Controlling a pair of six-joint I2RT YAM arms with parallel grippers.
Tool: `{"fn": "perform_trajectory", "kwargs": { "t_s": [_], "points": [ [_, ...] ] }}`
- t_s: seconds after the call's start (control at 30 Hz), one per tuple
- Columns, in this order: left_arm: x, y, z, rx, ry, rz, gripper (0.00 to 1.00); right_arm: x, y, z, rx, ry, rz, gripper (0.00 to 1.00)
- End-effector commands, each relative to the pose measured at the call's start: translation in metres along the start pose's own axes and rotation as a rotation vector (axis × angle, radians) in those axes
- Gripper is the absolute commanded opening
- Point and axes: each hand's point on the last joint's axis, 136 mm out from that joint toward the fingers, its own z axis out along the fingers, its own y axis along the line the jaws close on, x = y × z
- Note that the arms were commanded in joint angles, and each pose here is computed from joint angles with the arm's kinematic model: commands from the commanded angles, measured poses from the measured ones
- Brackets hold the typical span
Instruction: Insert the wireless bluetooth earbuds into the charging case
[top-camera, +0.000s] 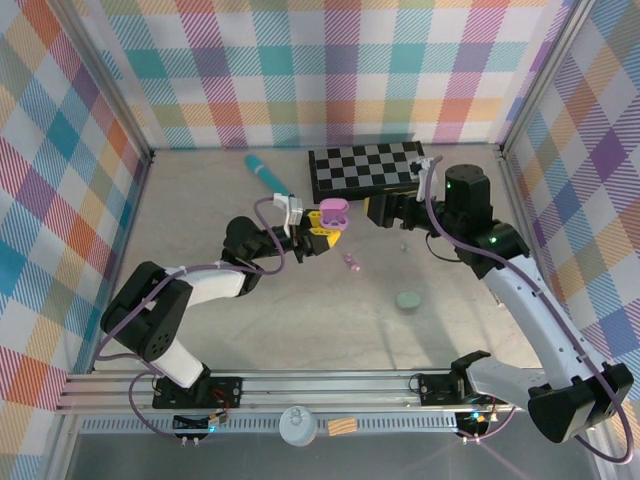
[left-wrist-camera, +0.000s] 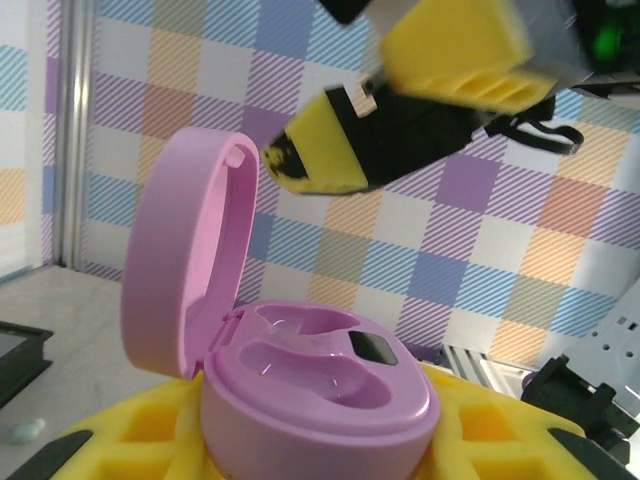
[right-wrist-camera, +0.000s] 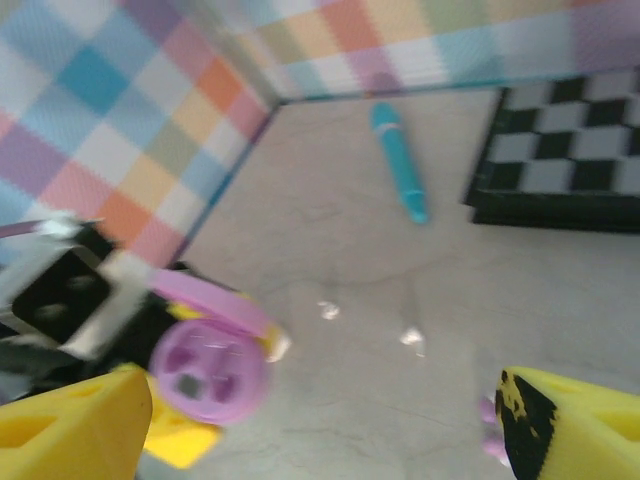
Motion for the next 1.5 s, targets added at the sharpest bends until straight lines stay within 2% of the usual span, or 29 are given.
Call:
{"fn": "perform_trajectory", "kwargs": {
  "t_s": [0.0, 0.27, 0.5, 0.57, 0.9, 1.47],
  "points": [
    [-0.019, -0.007, -0.015, 0.001, -0.044, 0.084, 0.27, 0.033, -0.061, 0.009, 0.264, 0.052, 0.131, 0.89],
    [-0.018, -0.005, -0.037, -0.052, -0.046, 0.084, 0.27, 0.104, -0.107, 0.061, 0.338, 0.294, 0.213, 0.84],
    [-0.020, -0.010, -0.049, -0.076, -0.054, 0.084, 0.27, 0.152, -0.097, 0.115, 0.111, 0.539, 0.258, 0.75],
    [-0.021, -0.010, -0.050, -0.076, -0.054, 0.085, 0.27, 0.159, -0.097, 0.128, 0.069, 0.563, 0.265, 0.72],
    [-0.023, -0.012, -0.050, -0.070, -0.057, 0.083, 0.27, 0.172, -0.109, 0.171, -0.016, 0.604, 0.249, 0.69],
    [-0.026, -0.010, -0.047, -0.060, -0.056, 0.079, 0.27, 0.218, -0.106, 0.161, -0.088, 0.708, 0.319, 0.67]
  ]
}}
